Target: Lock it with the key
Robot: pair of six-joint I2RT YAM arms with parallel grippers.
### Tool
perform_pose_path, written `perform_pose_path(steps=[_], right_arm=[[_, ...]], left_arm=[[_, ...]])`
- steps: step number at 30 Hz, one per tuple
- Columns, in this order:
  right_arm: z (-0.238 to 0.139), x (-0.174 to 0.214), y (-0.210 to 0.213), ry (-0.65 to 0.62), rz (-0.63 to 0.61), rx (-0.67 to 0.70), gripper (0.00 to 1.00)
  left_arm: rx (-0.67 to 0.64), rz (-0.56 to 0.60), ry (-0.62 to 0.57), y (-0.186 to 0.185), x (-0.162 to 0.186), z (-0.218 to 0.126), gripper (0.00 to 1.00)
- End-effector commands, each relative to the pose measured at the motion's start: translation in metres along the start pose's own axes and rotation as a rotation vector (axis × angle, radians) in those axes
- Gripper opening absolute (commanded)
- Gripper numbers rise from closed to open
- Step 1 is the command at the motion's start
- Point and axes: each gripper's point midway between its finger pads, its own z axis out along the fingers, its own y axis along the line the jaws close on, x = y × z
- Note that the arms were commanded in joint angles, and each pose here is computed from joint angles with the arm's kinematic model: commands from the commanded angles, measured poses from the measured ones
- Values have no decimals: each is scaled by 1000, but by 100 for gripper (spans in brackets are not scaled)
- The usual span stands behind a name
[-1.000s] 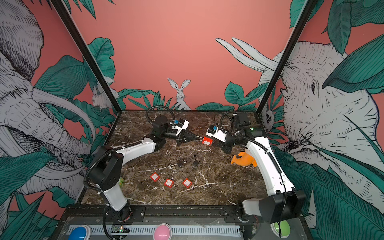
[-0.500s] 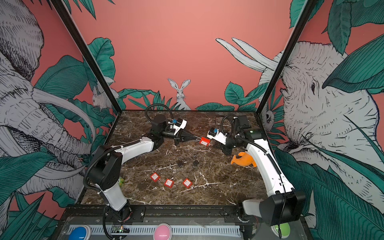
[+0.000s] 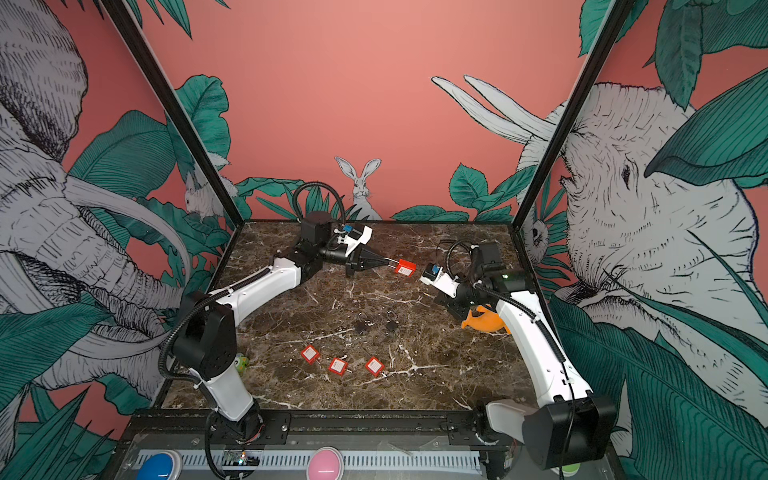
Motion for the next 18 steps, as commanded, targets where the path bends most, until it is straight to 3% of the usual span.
perform_pose_path(steps=[1,7,12,18], right_arm=[[-9,-7,-35,-68,84,228,0],[-13,27,-76,-40,331,538,0],[-2,30,-71,-98,411,509,0],[8,37,-65,-127,482,493,0]], left_arm=[[40,-79,95,-8,16,1,0],[40,-238,178,12,38,13,0],[58,-270,340,17,67,33,0],[73,-346,450,23,96,52,0]])
